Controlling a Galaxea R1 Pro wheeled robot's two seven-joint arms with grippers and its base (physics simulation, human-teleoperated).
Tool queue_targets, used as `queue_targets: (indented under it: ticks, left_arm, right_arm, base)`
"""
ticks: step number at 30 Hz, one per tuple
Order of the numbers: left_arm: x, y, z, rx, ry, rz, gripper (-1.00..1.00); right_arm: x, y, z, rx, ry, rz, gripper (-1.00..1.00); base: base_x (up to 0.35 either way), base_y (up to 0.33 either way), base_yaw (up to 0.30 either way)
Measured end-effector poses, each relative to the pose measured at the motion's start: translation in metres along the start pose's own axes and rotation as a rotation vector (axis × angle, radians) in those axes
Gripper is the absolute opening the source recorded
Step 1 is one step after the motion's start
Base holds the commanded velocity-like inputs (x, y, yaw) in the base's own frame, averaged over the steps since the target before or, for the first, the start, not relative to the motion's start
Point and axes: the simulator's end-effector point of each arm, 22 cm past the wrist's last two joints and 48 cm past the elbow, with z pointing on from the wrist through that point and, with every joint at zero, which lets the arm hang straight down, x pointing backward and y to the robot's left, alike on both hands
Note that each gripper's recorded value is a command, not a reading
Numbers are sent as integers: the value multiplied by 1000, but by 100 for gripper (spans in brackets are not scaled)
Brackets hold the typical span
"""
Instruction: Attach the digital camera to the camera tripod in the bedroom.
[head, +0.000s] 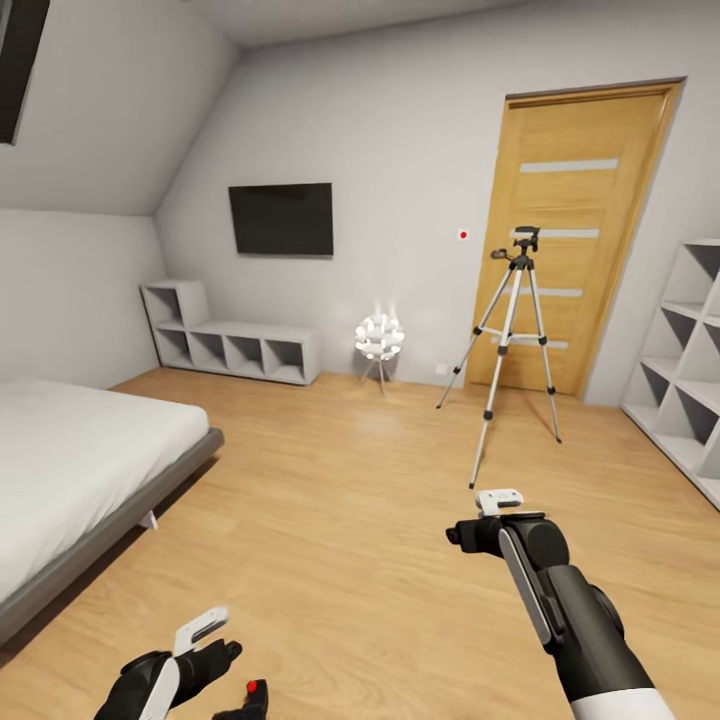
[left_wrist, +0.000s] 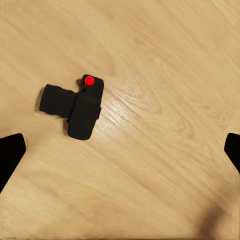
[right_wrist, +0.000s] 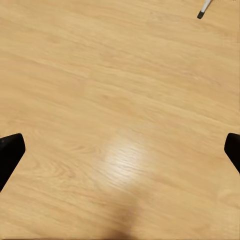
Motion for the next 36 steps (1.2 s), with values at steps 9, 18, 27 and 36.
queue_targets:
  ticks: [9, 18, 27, 36]
  left_arm:
    - [8, -17, 15, 20, 10, 25, 100]
    - [22, -36, 31, -65, 12, 158, 100]
    - [30, -29, 44, -127, -8, 210, 100]
    - [9, -49, 56, -103, -85, 218, 100]
  right_arm:
    - [14, 0, 10, 0, -5, -9, 100]
    - [15, 6, 9, -28, -56, -13, 100]
    - [19, 8, 10, -39, -96, -15, 100]
    - [27, 11, 13, -43, -136, -15, 100]
  base:
    - [-14, 8, 115]
    - [-2, 1, 15]
    - [0, 0, 2]
    - [0, 0, 0]
